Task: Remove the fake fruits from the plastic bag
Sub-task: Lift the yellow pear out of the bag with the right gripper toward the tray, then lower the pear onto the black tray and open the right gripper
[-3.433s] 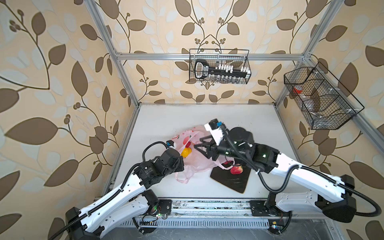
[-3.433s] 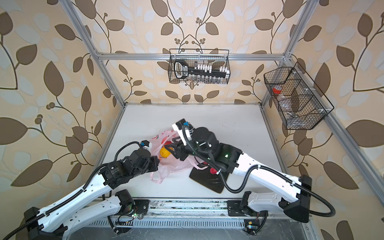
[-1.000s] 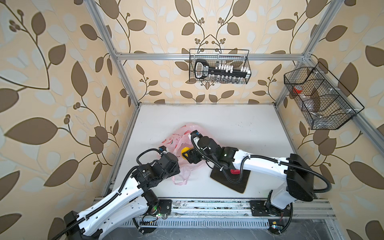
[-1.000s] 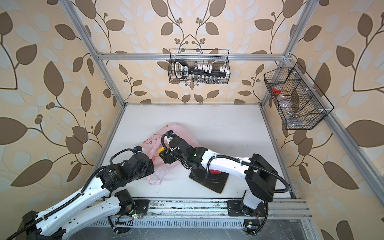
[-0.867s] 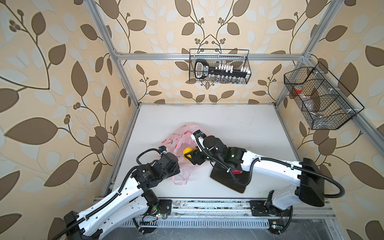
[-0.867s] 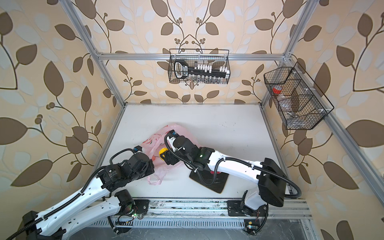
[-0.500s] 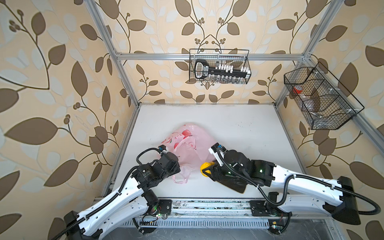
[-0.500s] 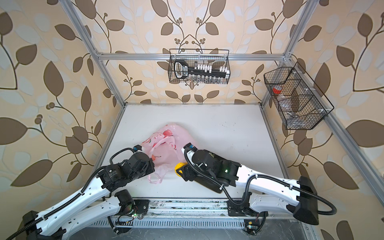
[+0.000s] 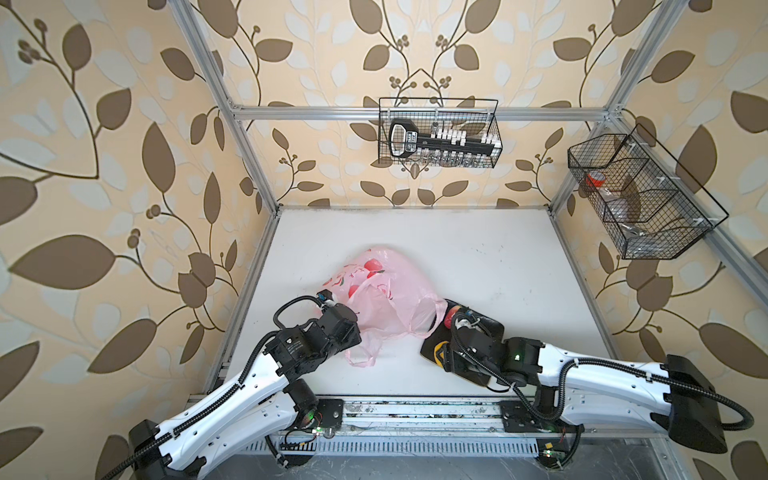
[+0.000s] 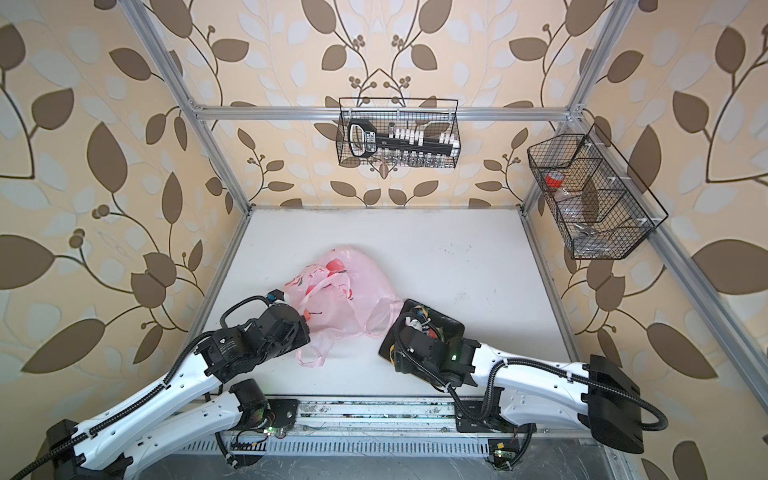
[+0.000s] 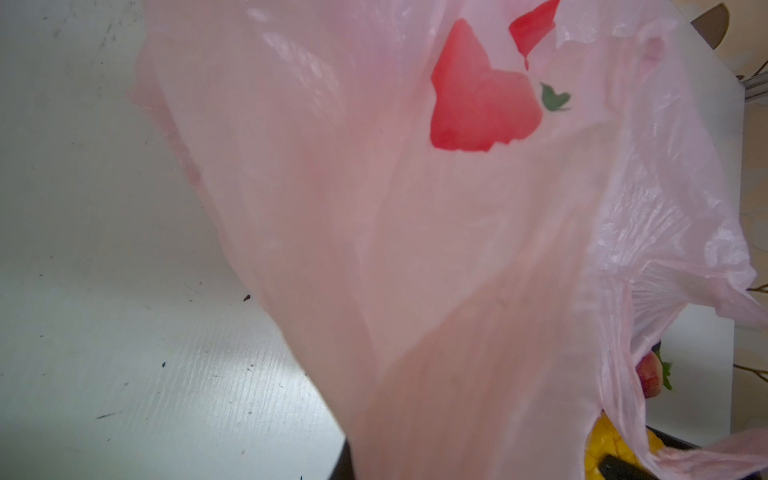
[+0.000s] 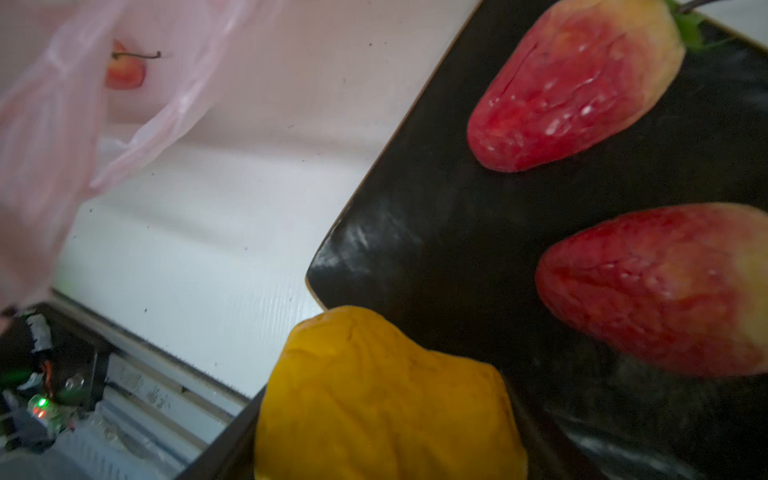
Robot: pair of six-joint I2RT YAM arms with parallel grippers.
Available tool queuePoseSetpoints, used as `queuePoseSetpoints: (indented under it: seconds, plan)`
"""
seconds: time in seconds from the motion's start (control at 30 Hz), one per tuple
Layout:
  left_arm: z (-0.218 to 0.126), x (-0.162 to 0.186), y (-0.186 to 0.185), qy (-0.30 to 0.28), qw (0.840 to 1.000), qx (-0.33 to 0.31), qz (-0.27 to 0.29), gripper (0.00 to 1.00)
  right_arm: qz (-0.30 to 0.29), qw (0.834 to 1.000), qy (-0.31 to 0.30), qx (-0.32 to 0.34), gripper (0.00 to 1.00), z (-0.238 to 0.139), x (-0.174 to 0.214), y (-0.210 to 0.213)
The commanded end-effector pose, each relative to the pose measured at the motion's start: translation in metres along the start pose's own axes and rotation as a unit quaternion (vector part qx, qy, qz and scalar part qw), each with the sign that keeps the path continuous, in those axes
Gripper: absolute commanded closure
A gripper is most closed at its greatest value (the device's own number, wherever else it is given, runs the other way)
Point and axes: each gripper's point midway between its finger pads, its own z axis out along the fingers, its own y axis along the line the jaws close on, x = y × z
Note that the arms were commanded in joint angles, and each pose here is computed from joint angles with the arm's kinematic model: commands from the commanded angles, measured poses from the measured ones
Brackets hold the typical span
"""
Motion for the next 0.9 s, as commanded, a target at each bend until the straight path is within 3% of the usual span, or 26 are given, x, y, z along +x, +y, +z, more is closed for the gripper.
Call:
queuePoseSetpoints:
  seconds: [0.0, 0.1, 0.33, 0.47, 0.7, 0.87]
  plan:
    - [0.0, -0.008, 0.003, -0.018, 1.0, -0.01, -0.008, 1.0, 0.042, 0.998, -0.025, 0.029, 0.42, 0.014, -0.008, -0.013]
    - [0.0, -0.007, 0.003, -0.016, 1.0, -0.011, -0.007, 1.0, 0.05, 0.998, -0.02, 0.044, 0.36, 0.022, -0.008, -0.02]
    - [-0.001, -0.008, 0.004, -0.017, 1.0, -0.011, -0.006, 1.0, 0.047, 0.997, -0.02, 0.057, 0.11, 0.02, -0.009, -0.026]
    - [-0.001, -0.008, 0.003, -0.019, 1.0, -0.01, -0.009, 1.0, 0.048, 0.997, -0.034, 0.051, 0.05, 0.004, -0.024, -0.028]
    - [-0.003, -0.011, 0.001, -0.024, 1.0, -0.006, -0.009, 1.0, 0.001, 0.996, -0.085, -0.003, 0.04, -0.052, -0.064, -0.008]
    - [-0.003, -0.011, 0.0, -0.024, 1.0, -0.002, -0.01, 1.0, -0.043, 0.979, -0.172, -0.101, 0.13, -0.114, -0.113, 0.039]
